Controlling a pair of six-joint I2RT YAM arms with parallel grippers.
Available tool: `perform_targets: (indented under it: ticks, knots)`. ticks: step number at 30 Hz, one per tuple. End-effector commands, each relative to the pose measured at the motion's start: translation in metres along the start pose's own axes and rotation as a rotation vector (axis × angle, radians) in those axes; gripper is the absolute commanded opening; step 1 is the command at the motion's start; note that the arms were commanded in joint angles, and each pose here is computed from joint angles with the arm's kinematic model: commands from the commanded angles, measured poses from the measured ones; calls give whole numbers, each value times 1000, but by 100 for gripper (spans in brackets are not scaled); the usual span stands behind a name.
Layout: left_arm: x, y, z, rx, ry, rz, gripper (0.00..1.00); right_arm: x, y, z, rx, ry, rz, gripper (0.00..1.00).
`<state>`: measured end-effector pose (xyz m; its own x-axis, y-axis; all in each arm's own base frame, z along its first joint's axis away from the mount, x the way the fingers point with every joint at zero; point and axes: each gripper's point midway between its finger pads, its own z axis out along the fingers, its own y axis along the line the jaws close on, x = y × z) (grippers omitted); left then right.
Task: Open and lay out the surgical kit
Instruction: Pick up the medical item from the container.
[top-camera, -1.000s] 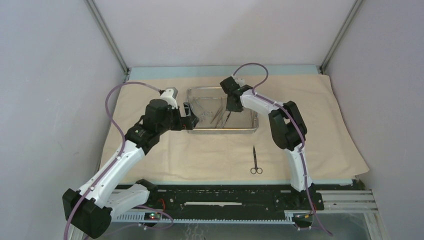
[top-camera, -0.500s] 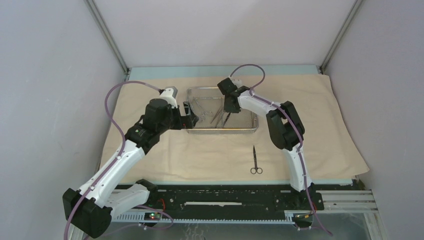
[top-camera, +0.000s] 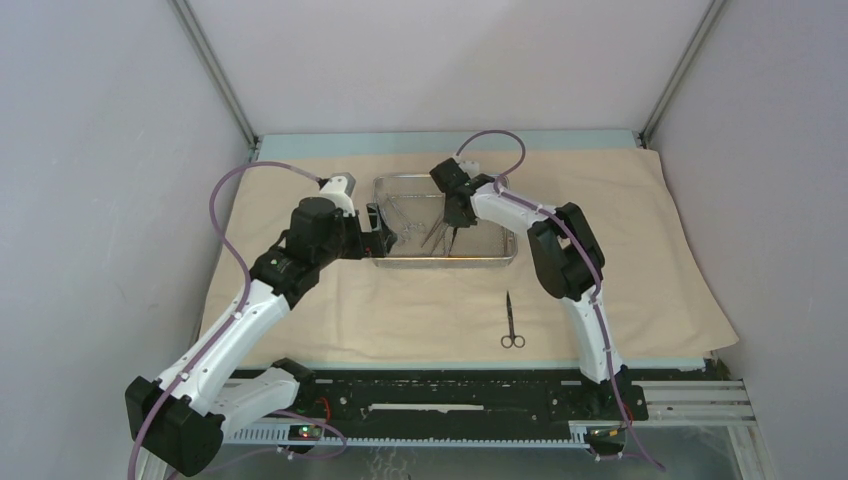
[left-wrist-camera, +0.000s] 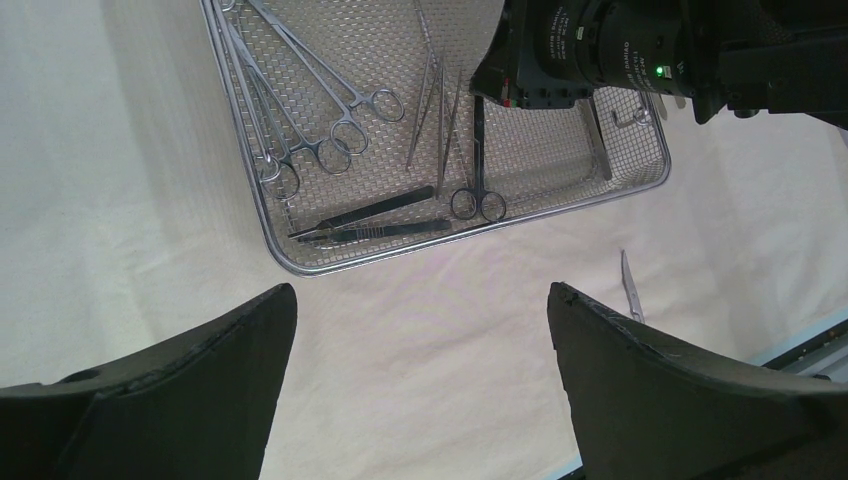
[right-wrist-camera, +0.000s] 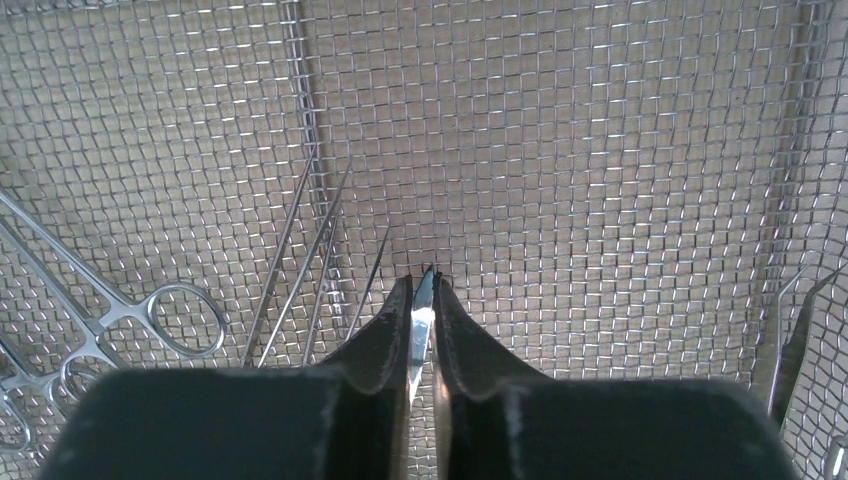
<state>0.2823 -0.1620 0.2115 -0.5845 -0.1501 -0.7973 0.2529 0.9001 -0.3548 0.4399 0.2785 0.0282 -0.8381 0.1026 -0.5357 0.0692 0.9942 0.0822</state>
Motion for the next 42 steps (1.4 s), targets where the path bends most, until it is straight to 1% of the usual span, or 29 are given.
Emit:
perform_targets:
  ticks: [1, 3, 4, 14, 26, 34, 42]
  knots:
    - [-27, -4, -8, 8, -90, 29, 100, -3, 1, 5, 29, -21, 3, 11]
    - [-27, -4, -9, 7, -91, 29, 100, -9, 0, 3, 29, -32, 6, 2]
    - [-26, -3, -9, 5, -90, 29, 100, -13, -1, 1, 28, -39, 10, 0]
    - [-26, 1, -8, -4, -94, 31, 100, -56, 4, -24, -4, -147, -8, 0]
    - [-23, 3, -8, -8, -89, 30, 100, -70, 8, -38, -40, -204, -49, 0]
    - [-22, 3, -7, -9, -89, 28, 100, -74, 16, -46, -93, -238, -73, 0]
    - [-22, 5, -7, -12, -87, 22, 100, -85, 17, -65, -135, -303, -84, 0]
